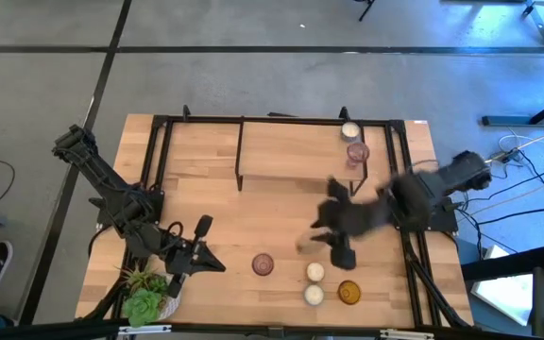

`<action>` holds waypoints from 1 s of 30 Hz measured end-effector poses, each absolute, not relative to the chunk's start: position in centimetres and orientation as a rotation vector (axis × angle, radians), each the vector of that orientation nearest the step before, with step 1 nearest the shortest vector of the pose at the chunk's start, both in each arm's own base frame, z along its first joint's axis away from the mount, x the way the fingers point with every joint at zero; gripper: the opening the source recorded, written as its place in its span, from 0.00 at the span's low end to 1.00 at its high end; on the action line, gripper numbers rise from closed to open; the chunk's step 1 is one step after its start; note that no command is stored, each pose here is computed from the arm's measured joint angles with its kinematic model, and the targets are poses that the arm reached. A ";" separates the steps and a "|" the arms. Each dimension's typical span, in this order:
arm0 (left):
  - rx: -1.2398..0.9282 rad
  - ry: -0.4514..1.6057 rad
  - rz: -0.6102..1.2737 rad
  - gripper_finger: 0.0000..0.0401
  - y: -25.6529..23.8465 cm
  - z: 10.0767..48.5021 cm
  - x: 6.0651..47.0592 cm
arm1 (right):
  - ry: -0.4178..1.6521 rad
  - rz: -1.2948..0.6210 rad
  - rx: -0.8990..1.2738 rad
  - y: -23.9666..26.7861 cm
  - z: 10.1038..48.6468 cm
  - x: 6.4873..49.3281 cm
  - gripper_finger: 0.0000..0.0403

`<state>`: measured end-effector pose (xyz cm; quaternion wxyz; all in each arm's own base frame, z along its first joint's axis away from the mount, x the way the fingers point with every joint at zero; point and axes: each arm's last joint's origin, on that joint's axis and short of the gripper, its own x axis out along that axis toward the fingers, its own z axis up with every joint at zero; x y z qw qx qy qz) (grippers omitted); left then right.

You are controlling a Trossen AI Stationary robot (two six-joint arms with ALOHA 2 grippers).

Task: Pick & Place candle stick holders
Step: Put the yellow candle on the shelf

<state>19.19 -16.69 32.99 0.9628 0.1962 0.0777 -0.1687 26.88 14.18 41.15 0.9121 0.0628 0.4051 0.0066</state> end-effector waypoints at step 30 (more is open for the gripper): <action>0.431 0.096 -0.309 0.01 -16.2 33.6 19.7 | 1.066 0.255 0.354 28.8 29.2 19.6 0.34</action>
